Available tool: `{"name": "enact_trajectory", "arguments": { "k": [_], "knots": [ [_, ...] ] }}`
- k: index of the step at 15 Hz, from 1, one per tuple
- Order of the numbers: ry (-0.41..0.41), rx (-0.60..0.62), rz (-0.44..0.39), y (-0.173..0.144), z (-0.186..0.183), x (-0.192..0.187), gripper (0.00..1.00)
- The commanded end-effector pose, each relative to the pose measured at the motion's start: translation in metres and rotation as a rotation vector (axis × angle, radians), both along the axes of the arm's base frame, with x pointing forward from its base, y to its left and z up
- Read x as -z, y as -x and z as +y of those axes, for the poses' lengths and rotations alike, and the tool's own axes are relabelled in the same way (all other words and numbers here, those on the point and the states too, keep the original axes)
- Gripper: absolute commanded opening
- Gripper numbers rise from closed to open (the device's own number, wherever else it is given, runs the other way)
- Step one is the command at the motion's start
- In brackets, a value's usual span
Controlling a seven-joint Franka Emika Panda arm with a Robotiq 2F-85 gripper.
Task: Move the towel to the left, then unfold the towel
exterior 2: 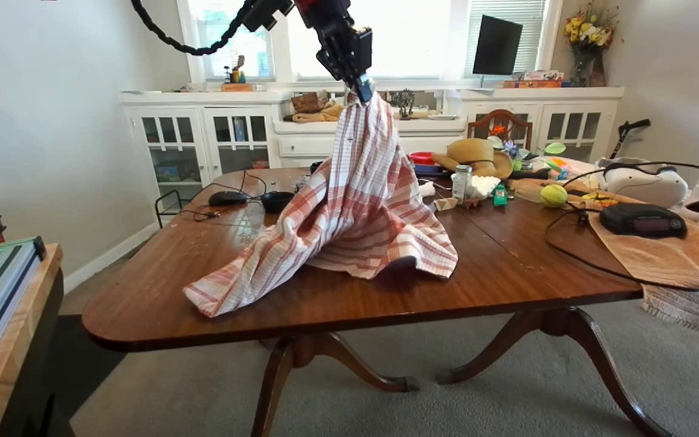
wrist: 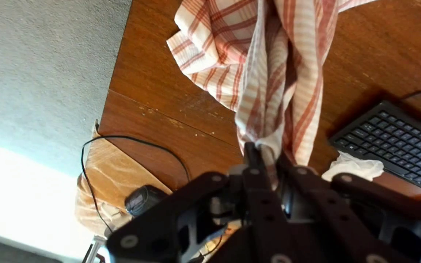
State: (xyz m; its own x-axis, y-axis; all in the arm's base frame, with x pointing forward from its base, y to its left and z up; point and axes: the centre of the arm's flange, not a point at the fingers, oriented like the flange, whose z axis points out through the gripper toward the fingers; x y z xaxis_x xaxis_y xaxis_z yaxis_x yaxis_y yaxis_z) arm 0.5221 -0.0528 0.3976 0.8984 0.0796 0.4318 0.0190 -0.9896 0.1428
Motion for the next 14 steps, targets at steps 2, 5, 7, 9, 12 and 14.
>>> {"name": "enact_trajectory", "arguments": {
  "k": [2, 5, 7, 9, 12, 14],
  "knots": [
    [0.013, -0.022, -0.082, 0.028, 0.018, -0.031, 0.03],
    [0.021, -0.032, -0.110, 0.033, 0.022, -0.048, 0.03],
    [0.026, -0.040, -0.120, 0.033, 0.024, -0.055, 0.03],
    [0.034, -0.040, -0.106, 0.027, 0.023, -0.049, 0.03],
    [0.026, -0.038, -0.084, 0.024, 0.017, -0.035, 0.03],
    [0.037, -0.072, -0.059, 0.025, 0.014, -0.029, 0.03]
  ]
}}
